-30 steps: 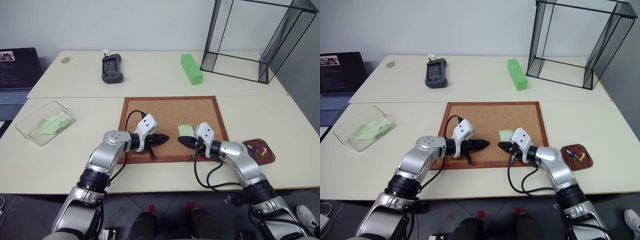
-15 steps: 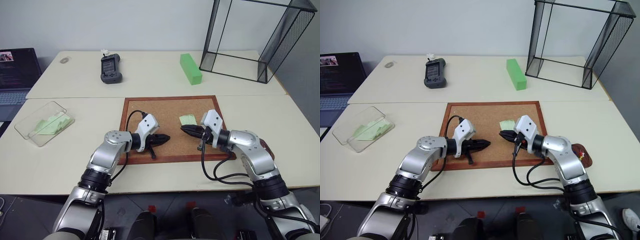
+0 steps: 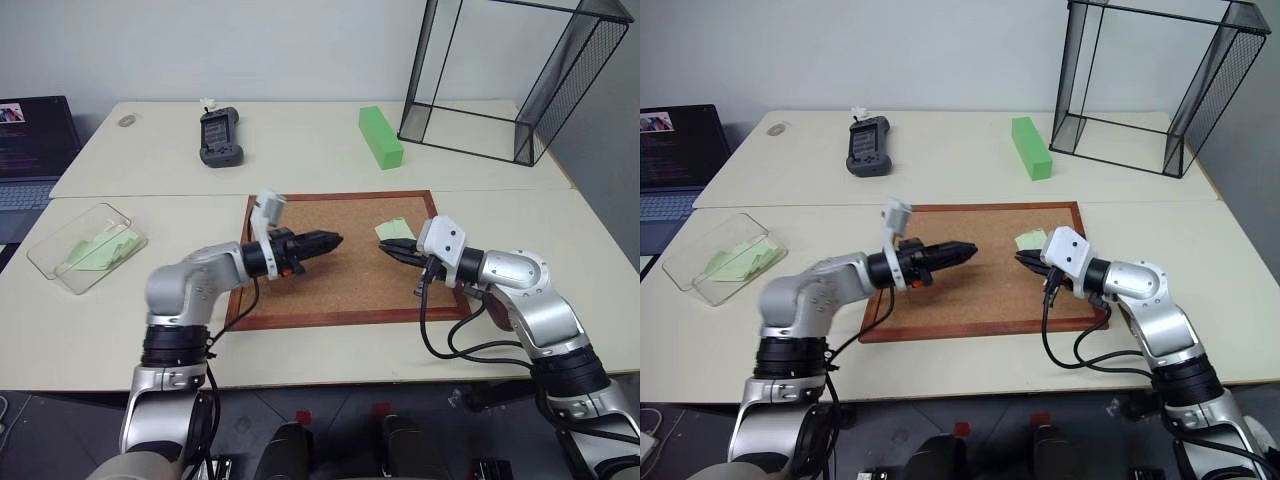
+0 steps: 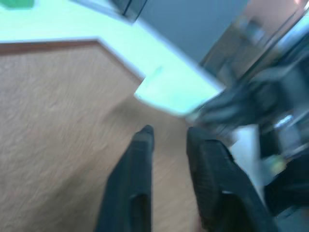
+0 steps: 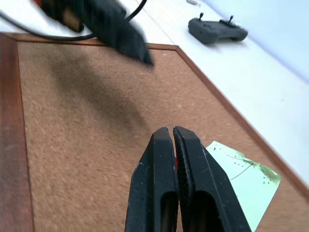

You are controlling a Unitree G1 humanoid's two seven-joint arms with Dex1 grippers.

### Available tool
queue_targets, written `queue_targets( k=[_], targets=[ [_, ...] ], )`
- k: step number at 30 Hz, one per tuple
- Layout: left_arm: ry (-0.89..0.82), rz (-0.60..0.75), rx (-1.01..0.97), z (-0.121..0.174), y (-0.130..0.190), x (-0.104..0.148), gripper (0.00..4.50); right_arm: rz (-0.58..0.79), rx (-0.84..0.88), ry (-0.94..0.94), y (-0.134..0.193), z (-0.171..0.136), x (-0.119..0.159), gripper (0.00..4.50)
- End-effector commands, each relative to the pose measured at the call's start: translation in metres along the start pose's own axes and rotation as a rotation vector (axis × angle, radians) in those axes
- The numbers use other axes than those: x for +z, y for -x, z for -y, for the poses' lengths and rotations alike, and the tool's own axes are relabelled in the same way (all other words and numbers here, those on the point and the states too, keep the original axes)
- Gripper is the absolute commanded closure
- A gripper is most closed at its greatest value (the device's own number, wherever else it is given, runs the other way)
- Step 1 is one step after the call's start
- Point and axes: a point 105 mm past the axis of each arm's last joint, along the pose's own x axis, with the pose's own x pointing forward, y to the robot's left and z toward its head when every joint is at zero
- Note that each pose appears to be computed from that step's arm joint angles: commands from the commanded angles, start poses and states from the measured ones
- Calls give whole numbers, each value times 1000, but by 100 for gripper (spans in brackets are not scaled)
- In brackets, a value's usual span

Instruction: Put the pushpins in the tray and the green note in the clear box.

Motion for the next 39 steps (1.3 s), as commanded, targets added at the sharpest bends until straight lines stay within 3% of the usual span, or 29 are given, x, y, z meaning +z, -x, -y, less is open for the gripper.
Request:
queue_targets(
  k=[1,12,31,36,39],
  targets=[
    [148,73,-73,19,4,12,236,63,-24,156,6,10,26,450],
    [506,183,-56,13,-14,-3,18,154,-68,447,9,10,56,450],
    [539,164,-231,42,-43,11,18,240,-12,517,-2,-15,74,450],
    [539,154,-234,42,-43,8,79,245,-15,516,-3,-15,75,450],
    [542,151,-235,43,-43,8,141,246,-17,515,-3,-15,76,450]
  ],
)
